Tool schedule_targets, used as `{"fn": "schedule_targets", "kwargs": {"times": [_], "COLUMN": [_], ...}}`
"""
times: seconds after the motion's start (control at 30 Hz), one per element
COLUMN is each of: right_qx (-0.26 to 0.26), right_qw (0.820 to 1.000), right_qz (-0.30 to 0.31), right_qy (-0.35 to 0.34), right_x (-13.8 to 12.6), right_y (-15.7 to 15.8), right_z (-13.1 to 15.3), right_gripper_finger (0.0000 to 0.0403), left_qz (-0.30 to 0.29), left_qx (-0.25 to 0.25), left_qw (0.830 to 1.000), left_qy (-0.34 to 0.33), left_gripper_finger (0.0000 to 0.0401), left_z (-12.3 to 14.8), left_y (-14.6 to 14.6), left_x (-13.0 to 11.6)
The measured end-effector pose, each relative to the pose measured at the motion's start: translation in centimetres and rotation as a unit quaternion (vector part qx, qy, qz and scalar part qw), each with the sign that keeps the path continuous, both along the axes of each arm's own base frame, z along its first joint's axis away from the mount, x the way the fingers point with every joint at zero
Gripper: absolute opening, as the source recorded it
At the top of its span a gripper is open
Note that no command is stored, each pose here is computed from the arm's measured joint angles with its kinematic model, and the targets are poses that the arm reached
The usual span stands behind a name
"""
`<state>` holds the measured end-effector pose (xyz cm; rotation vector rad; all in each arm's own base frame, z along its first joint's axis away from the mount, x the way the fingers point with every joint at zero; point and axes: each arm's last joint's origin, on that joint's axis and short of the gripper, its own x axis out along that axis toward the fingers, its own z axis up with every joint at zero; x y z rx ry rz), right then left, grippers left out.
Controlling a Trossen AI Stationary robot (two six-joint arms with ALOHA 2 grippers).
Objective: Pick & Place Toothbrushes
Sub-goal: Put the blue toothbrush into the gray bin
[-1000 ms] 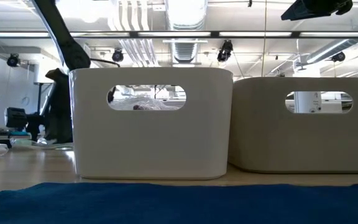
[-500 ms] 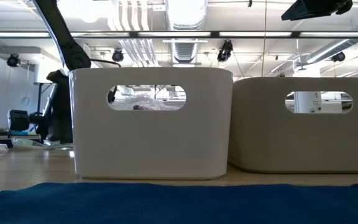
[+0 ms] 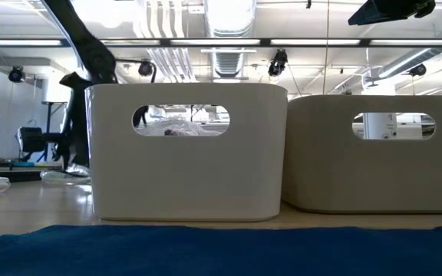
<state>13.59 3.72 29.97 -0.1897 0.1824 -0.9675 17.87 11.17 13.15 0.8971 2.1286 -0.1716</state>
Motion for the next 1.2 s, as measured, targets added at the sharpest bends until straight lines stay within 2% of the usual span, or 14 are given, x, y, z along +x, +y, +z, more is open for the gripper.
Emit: {"fn": "schedule_targets", "kwargs": {"times": [0.27,0.43,0.57,0.7,0.87,1.03,1.2], "right_qx": [0.000,0.006,0.017,0.048,0.113,0.157,0.184], "right_qw": [1.000,1.000,1.000,0.997,0.989,0.981,0.976], "right_qz": [0.000,-0.001,-0.002,0.008,0.062,0.093,0.099], "right_qy": [0.000,-0.008,-0.025,-0.057,-0.073,-0.069,-0.067], "right_x": [0.0,0.0,0.0,0.1,0.4,1.1,2.1], "right_y": [0.0,0.0,0.0,0.1,0.3,0.8,1.4], "right_z": [0.0,0.0,0.0,0.0,-0.2,-1.2,-2.2], "right_gripper_finger": [0.0132,0.0139,0.0152,0.0165,0.0177,0.0185,0.0186], "left_qz": [-0.025,-0.056,-0.093,-0.140,-0.216,-0.312,-0.370], "left_qx": [0.022,0.051,0.094,0.138,0.168,0.204,0.232], "left_qw": [0.999,0.992,0.976,0.948,0.899,0.849,0.811], "left_qy": [-0.035,-0.102,-0.173,-0.250,-0.343,-0.375,-0.389], "left_gripper_finger": [0.0026,0.0026,0.0026,0.0026,0.0026,0.0026,0.0026], "left_z": [3.5,6.3,8.9,11.5,13.9,15.1,15.9], "left_y": [-2.2,-4.7,-7.0,-9.7,-13.4,-16.6,-18.4], "left_x": [1.3,2.0,2.6,3.1,4.4,5.9,7.8]}}
